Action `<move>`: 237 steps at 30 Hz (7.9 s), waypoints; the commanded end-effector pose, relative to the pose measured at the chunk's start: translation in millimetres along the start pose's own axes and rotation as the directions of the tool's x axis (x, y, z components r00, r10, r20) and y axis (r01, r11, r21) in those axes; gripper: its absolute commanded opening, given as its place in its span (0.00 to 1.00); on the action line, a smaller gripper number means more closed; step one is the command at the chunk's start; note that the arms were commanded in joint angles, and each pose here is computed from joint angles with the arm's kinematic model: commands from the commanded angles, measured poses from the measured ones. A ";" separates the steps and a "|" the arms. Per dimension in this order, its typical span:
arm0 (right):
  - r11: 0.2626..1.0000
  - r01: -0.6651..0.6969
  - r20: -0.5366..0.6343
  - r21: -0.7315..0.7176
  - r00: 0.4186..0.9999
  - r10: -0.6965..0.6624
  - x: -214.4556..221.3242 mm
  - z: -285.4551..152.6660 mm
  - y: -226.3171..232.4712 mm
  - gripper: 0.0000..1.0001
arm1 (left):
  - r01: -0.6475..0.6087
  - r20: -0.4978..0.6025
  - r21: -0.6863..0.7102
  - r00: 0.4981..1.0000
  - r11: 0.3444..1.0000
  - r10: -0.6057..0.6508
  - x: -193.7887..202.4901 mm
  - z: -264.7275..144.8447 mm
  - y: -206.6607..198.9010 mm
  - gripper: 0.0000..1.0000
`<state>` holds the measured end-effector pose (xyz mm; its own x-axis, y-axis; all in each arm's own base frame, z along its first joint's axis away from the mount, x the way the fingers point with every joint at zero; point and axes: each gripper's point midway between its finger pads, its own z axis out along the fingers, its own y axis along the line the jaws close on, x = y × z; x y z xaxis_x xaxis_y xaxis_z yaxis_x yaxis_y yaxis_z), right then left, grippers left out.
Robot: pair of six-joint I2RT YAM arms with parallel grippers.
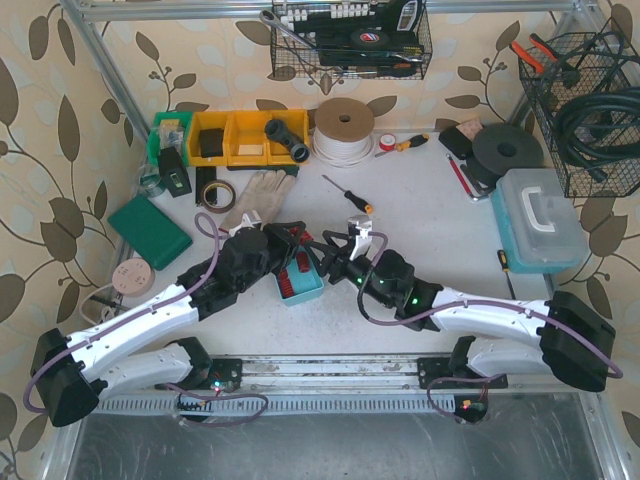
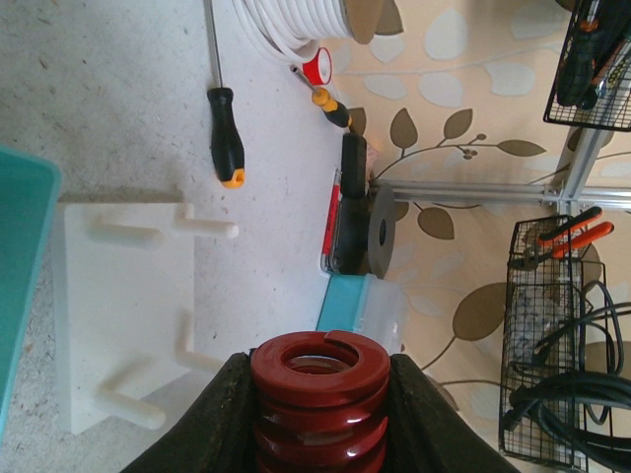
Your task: Install the large spring
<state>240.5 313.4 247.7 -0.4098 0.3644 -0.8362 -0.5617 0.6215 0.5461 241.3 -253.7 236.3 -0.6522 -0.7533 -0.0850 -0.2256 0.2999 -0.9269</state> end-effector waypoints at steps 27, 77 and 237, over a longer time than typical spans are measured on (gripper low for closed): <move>0.998 0.051 -0.016 0.037 0.999 -0.051 -3.2 20.9 6.6 0.55 | 0.004 0.001 0.125 1.000 0.992 -0.005 4.4 -12.9 -47.4 0.00; 0.982 0.013 -0.087 -0.189 0.996 -0.030 -18.2 3.9 24.4 0.00 | -0.033 -0.016 0.104 0.999 0.994 0.035 5.5 -24.3 -34.4 0.66; 0.979 0.031 0.024 -0.200 0.999 -0.027 -42.7 -17.5 4.2 0.43 | 0.028 -0.156 0.208 0.988 0.978 0.005 37.0 2.0 -69.3 0.00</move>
<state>241.5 283.0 269.4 -0.3961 0.3466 -0.8503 -0.6841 0.5063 0.5251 233.6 -300.6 270.7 -0.7631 -0.6449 -0.0427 -0.1342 0.2227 -0.9656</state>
